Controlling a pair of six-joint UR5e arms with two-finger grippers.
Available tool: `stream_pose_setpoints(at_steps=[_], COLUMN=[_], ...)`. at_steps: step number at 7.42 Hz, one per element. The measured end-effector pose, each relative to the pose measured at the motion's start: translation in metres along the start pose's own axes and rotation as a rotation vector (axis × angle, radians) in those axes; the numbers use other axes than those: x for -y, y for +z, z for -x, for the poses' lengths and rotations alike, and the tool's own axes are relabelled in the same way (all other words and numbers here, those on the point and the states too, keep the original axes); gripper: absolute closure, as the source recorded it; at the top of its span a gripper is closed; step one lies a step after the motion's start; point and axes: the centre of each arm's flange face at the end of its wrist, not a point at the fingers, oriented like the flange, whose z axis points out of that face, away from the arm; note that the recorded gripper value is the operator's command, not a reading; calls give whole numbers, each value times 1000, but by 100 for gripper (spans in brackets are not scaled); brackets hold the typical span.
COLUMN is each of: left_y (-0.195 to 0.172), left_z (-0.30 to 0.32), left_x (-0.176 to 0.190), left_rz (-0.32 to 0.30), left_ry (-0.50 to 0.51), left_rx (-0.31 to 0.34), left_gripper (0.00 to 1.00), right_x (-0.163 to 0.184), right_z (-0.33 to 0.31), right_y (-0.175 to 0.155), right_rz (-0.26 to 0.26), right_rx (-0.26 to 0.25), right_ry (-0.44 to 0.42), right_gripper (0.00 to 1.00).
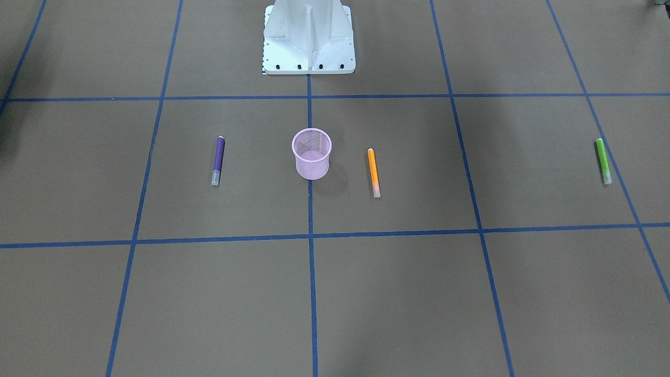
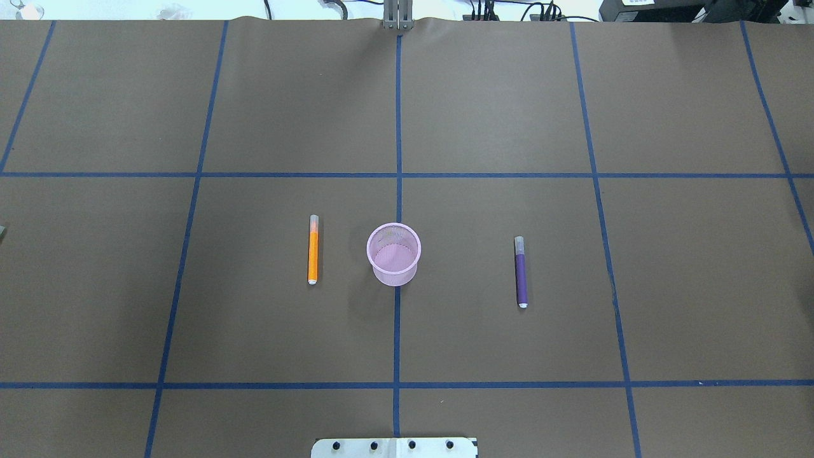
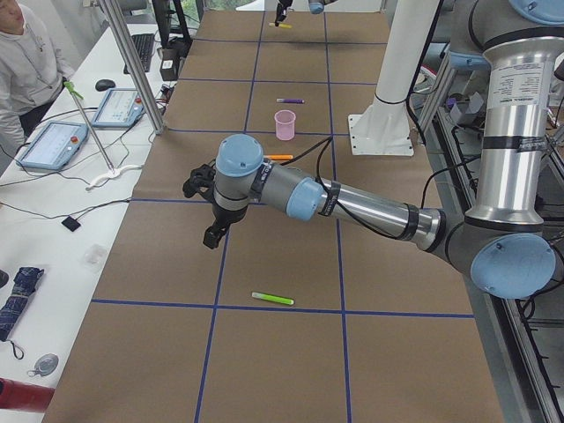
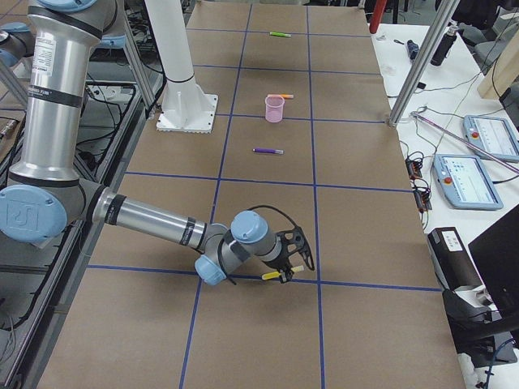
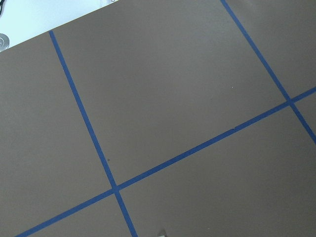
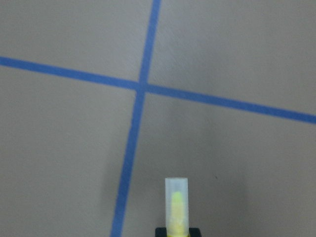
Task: Collect pens into pen holder
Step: 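Grasp the yellow highlighter with the right gripper and lift it, then carry the yellow highlighter with the right gripper over the lavender cup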
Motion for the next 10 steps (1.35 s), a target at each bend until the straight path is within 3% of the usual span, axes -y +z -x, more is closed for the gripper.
stream_pose_setpoints(at_steps=[2, 5, 7, 10], left_y=[-1, 0, 2, 3], left_z=[-1, -1, 1, 2], left_x=[2, 1, 0, 0], left_rz=[-13, -14, -10, -7], left_ry=[12, 13, 9, 7], left_rx=[2, 2, 1, 1], left_gripper=[0, 0, 0, 0], right_x=[76, 159, 179, 157], right_z=[66, 212, 335, 518], right_y=[-27, -35, -17, 12], right_rz=[-122, -233, -354, -525], right_rx=[103, 282, 328, 361], right_ry=[-38, -39, -45, -38], right_gripper=[100, 100, 100, 100])
